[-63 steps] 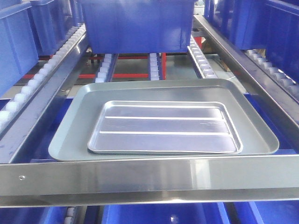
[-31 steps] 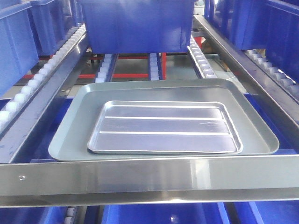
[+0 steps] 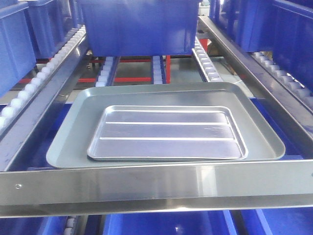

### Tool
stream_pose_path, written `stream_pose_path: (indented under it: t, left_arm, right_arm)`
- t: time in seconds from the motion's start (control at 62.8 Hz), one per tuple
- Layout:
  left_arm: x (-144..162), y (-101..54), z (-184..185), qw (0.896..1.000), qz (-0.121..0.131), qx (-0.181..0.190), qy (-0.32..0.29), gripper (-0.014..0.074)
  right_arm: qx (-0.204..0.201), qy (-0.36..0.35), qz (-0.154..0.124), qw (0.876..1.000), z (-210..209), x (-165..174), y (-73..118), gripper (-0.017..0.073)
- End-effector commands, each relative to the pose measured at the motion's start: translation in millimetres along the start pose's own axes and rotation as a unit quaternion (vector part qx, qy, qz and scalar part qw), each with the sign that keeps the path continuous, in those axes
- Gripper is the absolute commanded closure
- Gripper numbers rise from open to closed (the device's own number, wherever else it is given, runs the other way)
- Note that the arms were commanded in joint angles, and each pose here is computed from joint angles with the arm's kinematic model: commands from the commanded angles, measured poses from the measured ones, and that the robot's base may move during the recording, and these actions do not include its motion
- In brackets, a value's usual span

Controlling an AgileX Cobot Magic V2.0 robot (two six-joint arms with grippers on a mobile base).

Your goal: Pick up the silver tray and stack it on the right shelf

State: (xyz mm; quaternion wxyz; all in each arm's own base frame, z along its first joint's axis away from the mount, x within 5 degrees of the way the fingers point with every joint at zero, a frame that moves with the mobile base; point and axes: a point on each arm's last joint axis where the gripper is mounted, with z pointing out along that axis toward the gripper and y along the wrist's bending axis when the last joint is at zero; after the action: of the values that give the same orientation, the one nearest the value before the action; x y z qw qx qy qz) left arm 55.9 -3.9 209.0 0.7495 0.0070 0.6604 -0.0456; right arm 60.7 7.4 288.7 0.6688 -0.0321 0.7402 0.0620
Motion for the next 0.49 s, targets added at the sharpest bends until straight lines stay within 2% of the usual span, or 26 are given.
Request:
stream_pose_path:
  t: [0.0, 0.064, 0.239, 0.302, 0.477]
  left_arm:
    - [-2, 0.2, -1, 0.999, -0.002, 0.000, -0.041, 0.0694]
    - [-2, 0.2, -1, 0.999, -0.002, 0.000, -0.041, 0.0694]
    - [-2, 0.2, -1, 0.999, -0.002, 0.000, -0.041, 0.0694]
    - [-2, 0.2, -1, 0.999, -0.002, 0.000, -0.041, 0.0694]
    - [-2, 0.2, -1, 0.999, -0.002, 0.000, -0.040, 0.0694]
  right_arm:
    - [0.019, -0.091, 0.008, 0.996, 2, 2, -2.2, 0.0503]
    - [0.043, -0.103, 0.018, 0.994, 3, 21, -6.4, 0.0503]
    - [0.096, -0.125, 0.017, 0.987, 0, 61, -13.9, 0.0503]
    - [0.102, -0.143, 0.015, 0.984, -2, 72, -14.5, 0.0503]
    - [0.103, -0.121, 0.017, 0.987, -1, 75, -14.7, 0.0503]
